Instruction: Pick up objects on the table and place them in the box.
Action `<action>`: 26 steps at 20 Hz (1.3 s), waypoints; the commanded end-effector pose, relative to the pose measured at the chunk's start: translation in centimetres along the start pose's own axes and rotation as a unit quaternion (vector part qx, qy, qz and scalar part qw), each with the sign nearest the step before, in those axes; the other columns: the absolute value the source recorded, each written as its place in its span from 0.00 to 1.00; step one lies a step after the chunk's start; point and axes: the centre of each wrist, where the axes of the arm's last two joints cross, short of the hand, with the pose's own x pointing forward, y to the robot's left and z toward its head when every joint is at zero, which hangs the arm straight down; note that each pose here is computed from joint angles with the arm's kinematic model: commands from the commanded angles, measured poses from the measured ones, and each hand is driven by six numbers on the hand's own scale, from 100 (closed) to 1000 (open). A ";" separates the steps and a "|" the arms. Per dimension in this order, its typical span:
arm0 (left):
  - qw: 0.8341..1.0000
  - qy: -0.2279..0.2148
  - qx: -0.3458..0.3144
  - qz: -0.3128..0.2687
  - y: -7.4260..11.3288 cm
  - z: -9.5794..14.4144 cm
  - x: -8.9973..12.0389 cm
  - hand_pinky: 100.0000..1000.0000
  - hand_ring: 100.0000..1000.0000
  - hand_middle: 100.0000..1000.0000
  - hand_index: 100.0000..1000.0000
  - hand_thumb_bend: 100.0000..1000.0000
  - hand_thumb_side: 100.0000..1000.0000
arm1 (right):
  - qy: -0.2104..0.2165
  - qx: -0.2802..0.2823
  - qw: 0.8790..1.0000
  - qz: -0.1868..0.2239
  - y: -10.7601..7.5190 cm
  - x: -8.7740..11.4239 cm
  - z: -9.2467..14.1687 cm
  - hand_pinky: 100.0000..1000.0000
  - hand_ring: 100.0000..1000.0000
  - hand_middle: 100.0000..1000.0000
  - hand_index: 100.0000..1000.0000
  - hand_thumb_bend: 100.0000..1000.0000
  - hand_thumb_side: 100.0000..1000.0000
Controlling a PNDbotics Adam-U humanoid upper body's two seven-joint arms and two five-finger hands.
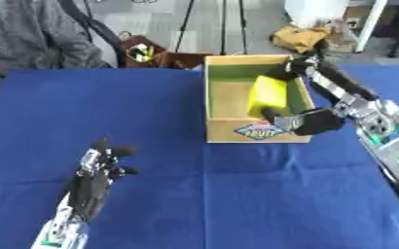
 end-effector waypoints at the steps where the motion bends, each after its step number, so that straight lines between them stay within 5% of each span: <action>1: 1.000 -0.006 -0.011 -0.007 -0.1 -0.3 0.5 0.66 0.97 0.67 0.62 0.13 1.00 | 0.022 -0.021 0.999 0.022 -2.1 -0.8 -0.1 0.71 0.76 0.20 0.29 0.00 0.12; 16: 0.998 -0.017 -0.066 -0.004 -1.9 -1.8 1.1 0.66 0.97 0.67 0.62 0.13 1.00 | 0.161 -0.026 0.984 0.067 0.1 -8.1 0.7 0.72 0.79 0.25 0.34 0.00 0.22; 17: 0.998 -0.017 -0.068 -0.004 -1.9 -1.9 1.2 0.66 0.97 0.67 0.62 0.12 1.00 | 0.167 -0.022 0.983 0.071 0.3 -8.5 0.9 0.82 0.90 0.58 0.63 0.00 0.42; 19: 0.997 -0.018 -0.073 -0.004 -2.1 -2.0 1.2 0.66 0.97 0.67 0.62 0.12 1.00 | 0.175 0.009 0.981 0.081 1.3 -9.2 1.2 0.87 0.95 0.75 0.78 0.00 0.50; 22: 0.997 -0.019 -0.075 -0.004 -2.2 -2.1 1.2 0.66 0.97 0.67 0.62 0.12 1.00 | 0.171 0.050 0.979 0.094 1.9 -9.7 1.4 0.90 0.98 0.84 0.84 0.00 0.55; 26: 0.997 -0.019 -0.074 -0.004 -2.1 -2.1 1.2 0.66 0.97 0.67 0.62 0.13 1.00 | 0.167 0.069 0.977 0.110 1.5 -9.7 1.3 0.94 1.00 0.93 0.90 0.14 0.64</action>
